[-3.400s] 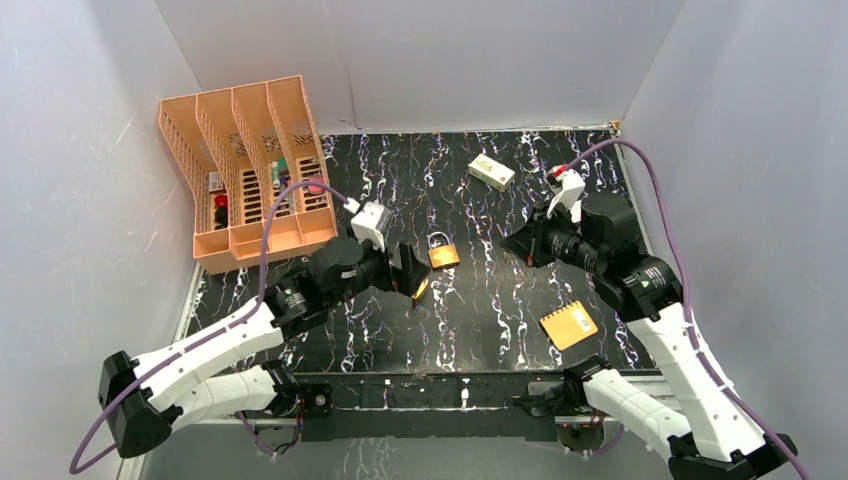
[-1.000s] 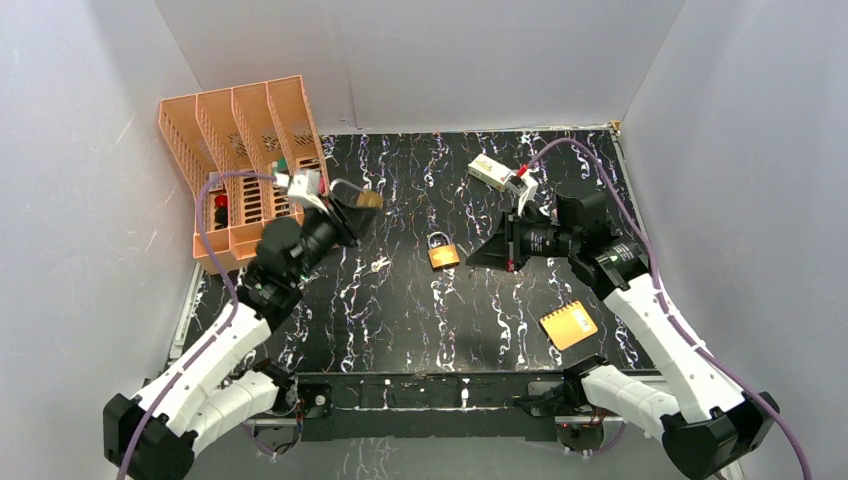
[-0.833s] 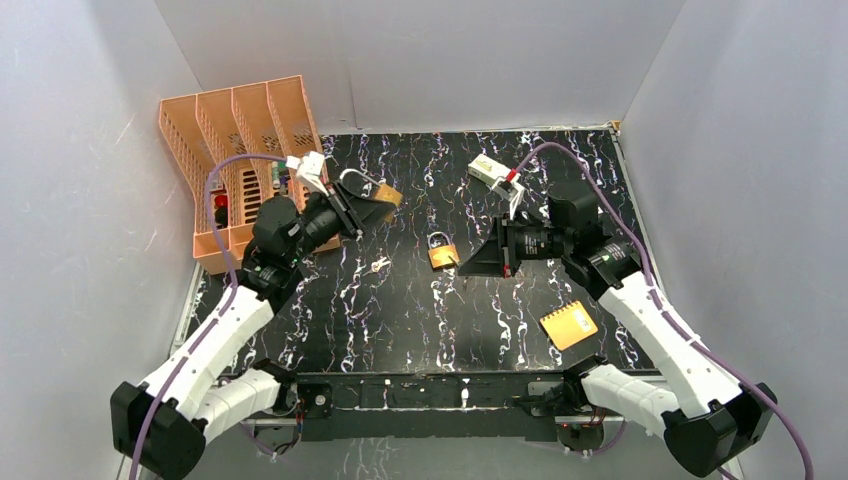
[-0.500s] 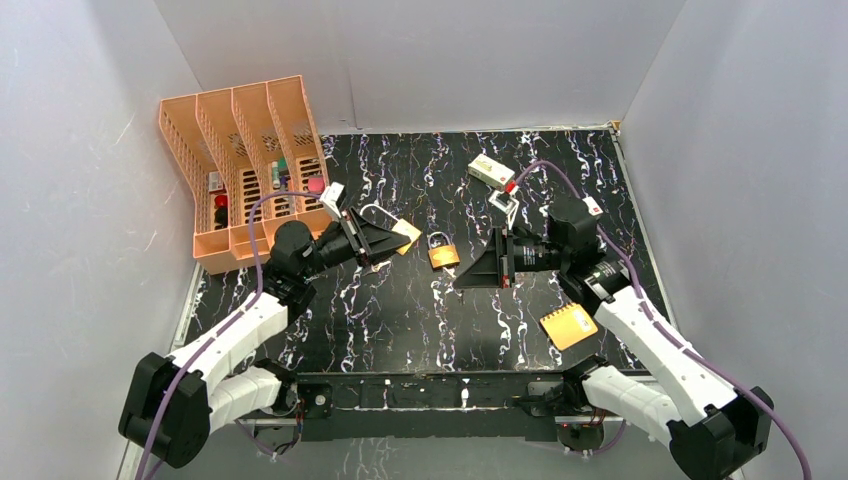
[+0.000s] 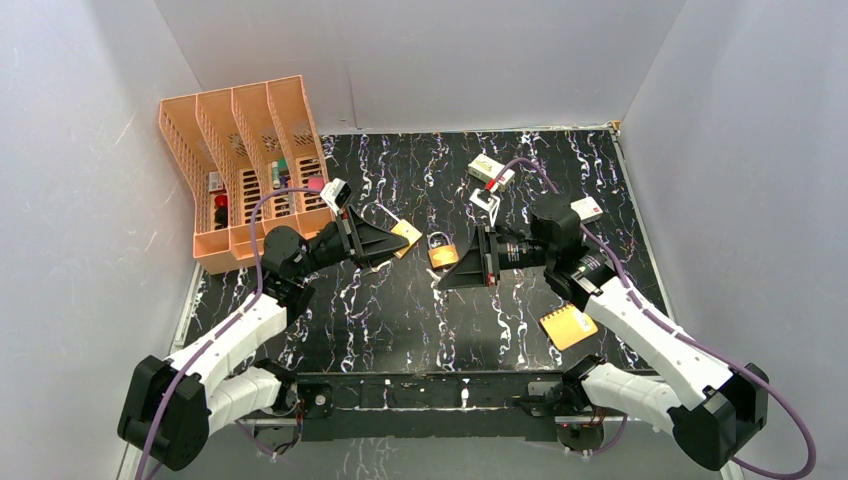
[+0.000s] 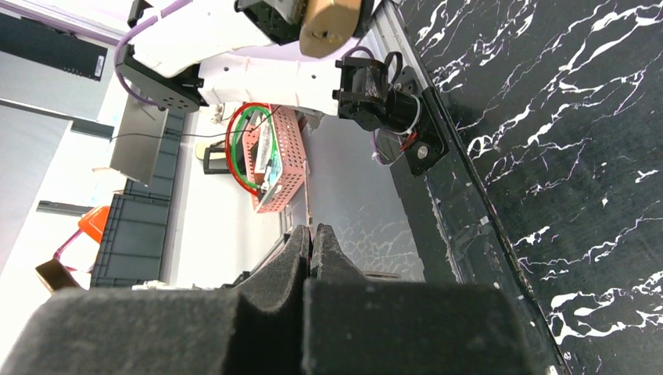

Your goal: Unlock with the key

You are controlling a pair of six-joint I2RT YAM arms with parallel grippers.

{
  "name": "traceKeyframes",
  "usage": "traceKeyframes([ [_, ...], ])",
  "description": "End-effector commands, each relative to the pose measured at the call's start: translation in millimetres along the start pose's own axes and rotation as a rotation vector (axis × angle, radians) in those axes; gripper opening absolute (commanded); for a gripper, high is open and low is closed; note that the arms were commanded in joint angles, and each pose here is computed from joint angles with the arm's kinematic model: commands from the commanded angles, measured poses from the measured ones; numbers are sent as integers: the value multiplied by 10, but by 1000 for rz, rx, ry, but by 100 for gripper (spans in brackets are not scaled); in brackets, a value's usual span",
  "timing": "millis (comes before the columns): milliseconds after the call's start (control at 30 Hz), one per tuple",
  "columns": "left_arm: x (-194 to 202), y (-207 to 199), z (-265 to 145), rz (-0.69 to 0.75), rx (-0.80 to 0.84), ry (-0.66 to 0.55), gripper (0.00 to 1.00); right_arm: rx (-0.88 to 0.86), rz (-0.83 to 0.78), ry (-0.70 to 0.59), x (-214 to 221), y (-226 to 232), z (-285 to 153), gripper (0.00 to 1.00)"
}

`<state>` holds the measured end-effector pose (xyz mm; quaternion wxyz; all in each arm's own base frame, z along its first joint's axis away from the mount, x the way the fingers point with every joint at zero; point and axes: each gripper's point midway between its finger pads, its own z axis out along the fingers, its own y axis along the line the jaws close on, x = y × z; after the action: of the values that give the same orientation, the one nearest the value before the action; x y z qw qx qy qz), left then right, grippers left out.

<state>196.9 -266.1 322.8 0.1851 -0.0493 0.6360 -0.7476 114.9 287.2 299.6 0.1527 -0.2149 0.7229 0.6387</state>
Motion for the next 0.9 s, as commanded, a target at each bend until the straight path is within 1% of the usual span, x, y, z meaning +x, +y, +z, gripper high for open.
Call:
traceKeyframes([
  [0,89,-480,-48,87,126,34,0,-39,-85,-41,-198,289,-11,0],
  [400,119,-483,-38,80,111,59,0,-12,-85,-41,-323,247,103,0],
  [867,241,-427,-84,85,70,97,0,-16,-79,-21,-312,278,252,0],
])
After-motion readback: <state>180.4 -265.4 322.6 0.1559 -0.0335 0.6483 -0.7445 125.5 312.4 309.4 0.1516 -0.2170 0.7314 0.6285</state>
